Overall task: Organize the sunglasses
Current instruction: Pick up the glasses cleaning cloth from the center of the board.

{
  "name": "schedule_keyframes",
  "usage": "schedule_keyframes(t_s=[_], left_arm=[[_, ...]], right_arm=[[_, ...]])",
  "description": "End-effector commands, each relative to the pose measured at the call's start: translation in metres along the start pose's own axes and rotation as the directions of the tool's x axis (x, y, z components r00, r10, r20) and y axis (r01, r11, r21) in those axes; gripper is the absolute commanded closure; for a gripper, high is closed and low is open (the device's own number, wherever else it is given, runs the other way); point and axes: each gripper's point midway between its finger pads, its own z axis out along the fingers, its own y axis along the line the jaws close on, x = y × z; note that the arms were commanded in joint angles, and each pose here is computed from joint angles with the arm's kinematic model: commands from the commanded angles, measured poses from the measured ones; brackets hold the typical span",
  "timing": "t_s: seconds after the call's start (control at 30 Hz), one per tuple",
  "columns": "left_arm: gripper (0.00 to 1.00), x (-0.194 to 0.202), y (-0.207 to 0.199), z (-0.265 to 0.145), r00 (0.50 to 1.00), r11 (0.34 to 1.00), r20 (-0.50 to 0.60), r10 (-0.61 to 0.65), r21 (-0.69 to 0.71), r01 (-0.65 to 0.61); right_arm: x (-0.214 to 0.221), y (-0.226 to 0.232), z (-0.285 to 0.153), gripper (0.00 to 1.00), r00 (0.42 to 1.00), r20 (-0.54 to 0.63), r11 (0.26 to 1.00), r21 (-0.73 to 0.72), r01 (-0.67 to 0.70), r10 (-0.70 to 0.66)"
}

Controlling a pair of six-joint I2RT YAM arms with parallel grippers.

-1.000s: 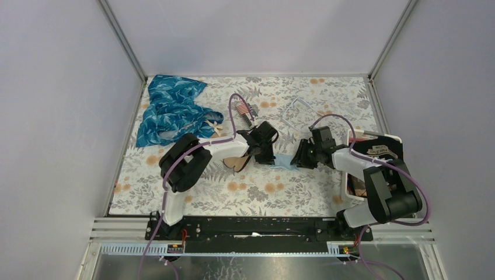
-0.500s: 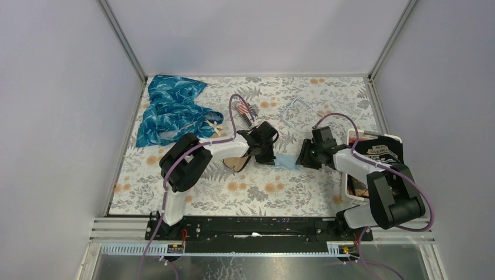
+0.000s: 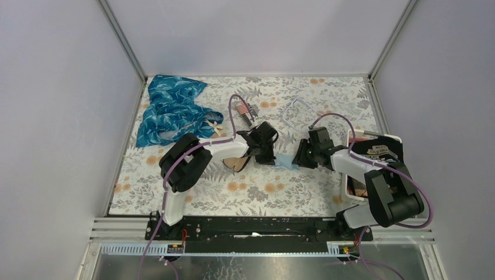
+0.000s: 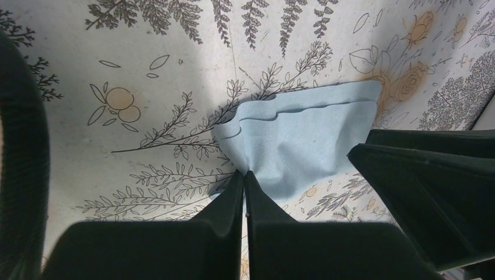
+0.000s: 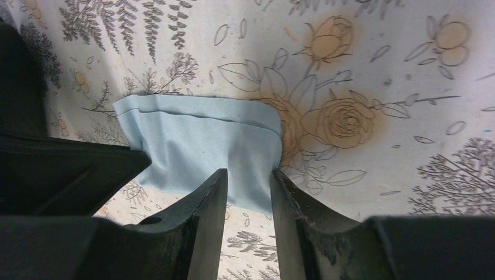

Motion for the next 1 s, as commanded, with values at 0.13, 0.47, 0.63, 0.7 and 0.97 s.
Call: schedule_keyframes(t_s=[0.13, 0.47, 0.63, 0.7, 0.97], left_arm=[[1.00, 0.017, 0.025, 0.010, 0.999, 0.998, -0.051, 0.006, -0.063, -0.009], [1.00, 0.013, 0.021, 0.003, 0.999, 0.998, -0.034, 0.037, -0.047, -0.039], [1.00, 0.006, 0.009, -0.010, 0.999, 0.999, -0.026, 0.047, -0.023, -0.048], [1.00, 0.001, 0.000, -0.018, 0.999, 0.999, -0.016, 0.046, -0.012, -0.046], [1.00, -0.012, -0.011, -0.039, 0.999, 0.999, 0.023, 0.041, 0.020, -0.041]], right_arm=[[0.033, -0.007, 0.009, 0.67, 0.993, -0.118, 0.999, 0.044, -0.002, 0.007], [0.022, 0.004, 0.002, 1.00, 0.995, -0.099, 1.000, 0.017, 0.006, -0.004], [0.015, 0.021, -0.007, 1.00, 0.997, -0.083, 0.999, -0.049, 0.003, -0.007], [0.010, 0.028, -0.012, 1.00, 0.998, -0.068, 0.997, -0.074, 0.000, -0.005], [-0.012, 0.054, -0.026, 1.00, 1.000, -0.021, 0.988, -0.153, 0.004, -0.007]])
